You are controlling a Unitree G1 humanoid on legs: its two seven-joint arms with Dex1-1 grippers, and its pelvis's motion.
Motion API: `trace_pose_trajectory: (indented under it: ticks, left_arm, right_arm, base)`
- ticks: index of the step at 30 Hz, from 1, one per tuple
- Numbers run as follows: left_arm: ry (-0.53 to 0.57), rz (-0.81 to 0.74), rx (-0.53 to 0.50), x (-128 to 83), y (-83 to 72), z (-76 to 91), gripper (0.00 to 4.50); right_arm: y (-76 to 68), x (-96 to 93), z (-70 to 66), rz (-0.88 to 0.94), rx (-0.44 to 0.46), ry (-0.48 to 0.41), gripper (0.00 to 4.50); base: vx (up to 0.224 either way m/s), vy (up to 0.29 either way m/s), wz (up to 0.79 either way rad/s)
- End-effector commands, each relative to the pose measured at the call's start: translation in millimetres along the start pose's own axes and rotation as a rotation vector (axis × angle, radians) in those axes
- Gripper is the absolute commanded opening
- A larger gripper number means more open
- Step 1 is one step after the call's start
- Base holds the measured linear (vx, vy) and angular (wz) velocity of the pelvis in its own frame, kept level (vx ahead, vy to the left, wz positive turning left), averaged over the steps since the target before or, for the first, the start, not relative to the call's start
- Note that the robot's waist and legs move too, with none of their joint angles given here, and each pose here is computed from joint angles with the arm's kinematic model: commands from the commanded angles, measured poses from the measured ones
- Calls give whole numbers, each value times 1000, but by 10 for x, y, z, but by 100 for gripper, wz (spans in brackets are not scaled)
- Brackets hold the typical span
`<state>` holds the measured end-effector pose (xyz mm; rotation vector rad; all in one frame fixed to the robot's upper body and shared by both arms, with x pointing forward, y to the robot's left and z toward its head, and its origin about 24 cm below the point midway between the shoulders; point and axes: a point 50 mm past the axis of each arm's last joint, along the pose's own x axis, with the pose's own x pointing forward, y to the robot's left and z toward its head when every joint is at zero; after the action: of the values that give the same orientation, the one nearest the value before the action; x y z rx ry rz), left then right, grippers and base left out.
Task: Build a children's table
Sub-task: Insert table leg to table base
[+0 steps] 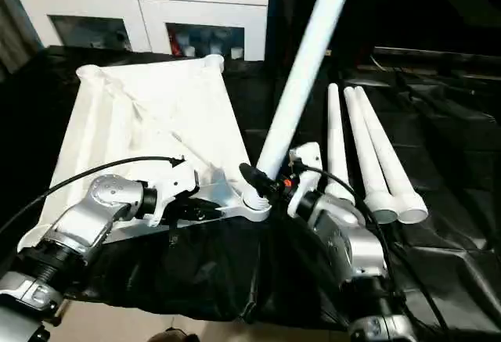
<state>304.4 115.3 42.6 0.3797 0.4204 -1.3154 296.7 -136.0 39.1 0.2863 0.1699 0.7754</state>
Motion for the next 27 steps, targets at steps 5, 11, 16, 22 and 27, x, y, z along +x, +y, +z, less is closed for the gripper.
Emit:
trace_pose_trajectory:
  ticks: [5,11,16,22,27]
  left_arm:
    - [-12,31,24,4,61,34,0]
    - [3,40,40,12,87,37,0]
    - [17,50,58,12,129,48,0]
    - [6,43,109,38,177,118,0]
    - [-15,7,174,102,190,210,0]
  right_arm:
    - [-83,-190,-251,-88,-14,122,191]
    - [-60,-188,-203,-40,-52,134,191]
    - [-50,-188,-187,13,-87,165,191]
    - [-99,-159,-109,21,-108,166,191]
    - [-147,-77,-37,18,-105,157,191]
  base:
    - [0,0,0]
    - [0,0,0]
    - [0,0,0]
    - [0,0,0]
    - [0,0,0]
